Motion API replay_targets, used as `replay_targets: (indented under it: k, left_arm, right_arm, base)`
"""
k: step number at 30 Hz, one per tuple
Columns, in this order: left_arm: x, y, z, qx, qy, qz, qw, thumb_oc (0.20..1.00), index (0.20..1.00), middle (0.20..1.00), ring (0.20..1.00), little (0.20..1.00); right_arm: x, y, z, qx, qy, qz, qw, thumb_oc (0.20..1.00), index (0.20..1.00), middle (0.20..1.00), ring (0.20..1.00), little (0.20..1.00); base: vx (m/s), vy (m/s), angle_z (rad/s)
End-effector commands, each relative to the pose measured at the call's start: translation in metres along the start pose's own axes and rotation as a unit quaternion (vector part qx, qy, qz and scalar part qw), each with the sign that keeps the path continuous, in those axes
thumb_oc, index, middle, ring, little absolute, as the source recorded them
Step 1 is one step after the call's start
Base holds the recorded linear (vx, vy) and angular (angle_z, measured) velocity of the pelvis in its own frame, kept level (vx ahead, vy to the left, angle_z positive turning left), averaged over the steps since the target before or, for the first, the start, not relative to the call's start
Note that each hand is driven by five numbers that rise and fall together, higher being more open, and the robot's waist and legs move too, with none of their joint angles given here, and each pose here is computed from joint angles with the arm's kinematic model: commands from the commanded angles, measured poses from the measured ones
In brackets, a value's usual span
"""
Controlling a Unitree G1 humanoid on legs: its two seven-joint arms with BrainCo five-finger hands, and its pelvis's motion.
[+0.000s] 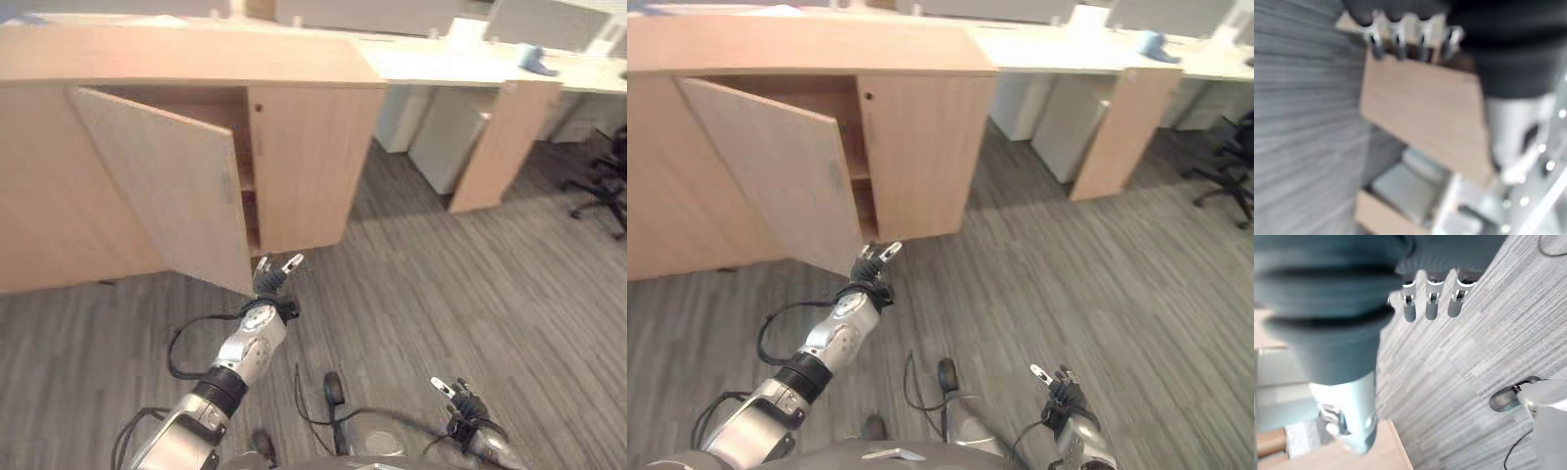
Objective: Put the empty folder in the office cabinet
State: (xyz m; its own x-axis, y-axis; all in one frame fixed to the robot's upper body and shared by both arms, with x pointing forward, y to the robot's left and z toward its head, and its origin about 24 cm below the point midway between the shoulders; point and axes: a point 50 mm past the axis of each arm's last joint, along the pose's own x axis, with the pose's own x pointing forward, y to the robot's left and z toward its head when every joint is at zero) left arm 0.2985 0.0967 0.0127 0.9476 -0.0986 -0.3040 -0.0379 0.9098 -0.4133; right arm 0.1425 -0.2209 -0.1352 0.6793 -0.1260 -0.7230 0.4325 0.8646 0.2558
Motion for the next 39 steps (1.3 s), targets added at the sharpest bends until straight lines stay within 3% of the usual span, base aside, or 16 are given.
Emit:
replay_targets:
  k: [1, 4, 8, 13, 19, 22, 23, 24, 26, 31, 39]
  left_arm:
    - [0.002, 0.009, 0.024, -0.038, -0.054, 0.013, 0.998, 1.000, 1.000, 1.000, 1.000, 1.000]
    - [0.001, 0.017, 0.018, -0.055, -0.034, 0.034, 0.997, 1.000, 1.000, 1.000, 1.000, 1.000]
    - [-0.005, 0.035, 0.002, -0.047, 0.004, 0.066, 0.997, 1.000, 1.000, 1.000, 1.000, 1.000]
    - [-0.032, 0.095, -0.055, -0.022, 0.113, 0.173, 0.978, 1.000, 1.000, 1.000, 1.000, 1.000]
    - [-0.092, 0.159, -0.125, 0.011, 0.253, 0.288, 0.924, 1.000, 1.000, 1.000, 1.000, 1.000]
    - [-0.106, 0.168, -0.136, 0.012, 0.282, 0.310, 0.908, 1.000, 1.000, 1.000, 1.000, 1.000]
    - [-0.130, 0.181, -0.154, 0.011, 0.329, 0.347, 0.878, 1.000, 1.000, 1.000, 1.000, 1.000]
    - [-0.130, 0.181, -0.154, 0.011, 0.329, 0.347, 0.878, 1.000, 1.000, 1.000, 1.000, 1.000]
    - [-0.168, 0.193, -0.177, -0.010, 0.390, 0.389, 0.834, 1.000, 1.000, 1.000, 1.000, 1.000]
    - [-0.200, 0.189, -0.198, -0.056, 0.428, 0.410, 0.803, 1.000, 1.000, 1.000, 1.000, 1.000]
    - [-0.211, 0.191, -0.202, -0.054, 0.442, 0.417, 0.793, 1.000, 1.000, 1.000, 1.000, 1.000]
  right_arm:
    - [-0.015, -0.044, 0.006, 0.103, -0.063, -0.122, 0.985, 1.000, 1.000, 1.000, 1.000, 1.000]
    - [-0.016, -0.062, 0.024, 0.172, -0.100, -0.170, 0.965, 1.000, 1.000, 1.000, 1.000, 1.000]
    - [-0.011, -0.064, 0.042, 0.139, -0.101, -0.180, 0.969, 1.000, 1.000, 1.000, 1.000, 1.000]
    - [-0.010, -0.061, 0.029, 0.143, -0.064, -0.159, 0.975, 1.000, 1.000, 1.000, 1.000, 1.000]
    - [-0.007, -0.031, -0.005, 0.101, 0.000, -0.079, 0.992, 1.000, 1.000, 1.000, 1.000, 1.000]
    - [-0.006, -0.024, -0.011, 0.094, 0.012, -0.071, 0.993, 1.000, 1.000, 1.000, 1.000, 1.000]
    - [-0.006, -0.017, -0.023, 0.079, 0.035, -0.057, 0.995, 1.000, 1.000, 1.000, 1.000, 1.000]
    - [-0.006, -0.017, -0.023, 0.079, 0.035, -0.057, 0.995, 1.000, 1.000, 1.000, 1.000, 1.000]
    - [-0.007, -0.009, -0.035, 0.060, 0.059, -0.049, 0.995, 1.000, 1.000, 1.000, 1.000, 1.000]
    - [-0.009, 0.000, -0.048, 0.045, 0.081, -0.044, 0.995, 1.000, 1.000, 1.000, 1.000, 1.000]
    - [-0.007, 0.008, -0.047, 0.033, 0.078, -0.035, 0.996, 1.000, 1.000, 1.000, 1.000, 1.000]
  base:
    - [0.00, -0.023, -0.22]
    - [-0.01, -0.005, 0.07]
    - [-0.04, -0.002, -0.25]
    - [-0.06, -0.019, 0.25]
    - [-0.04, 0.002, 0.12]
    - [-0.02, -0.003, 0.07]
    - [-0.01, -0.005, 0.05]
    - [-0.01, -0.006, 0.10]
    - [0.00, 0.010, 0.05]
    - [0.00, 0.049, 0.10]
    - [-0.02, 0.021, 0.10]
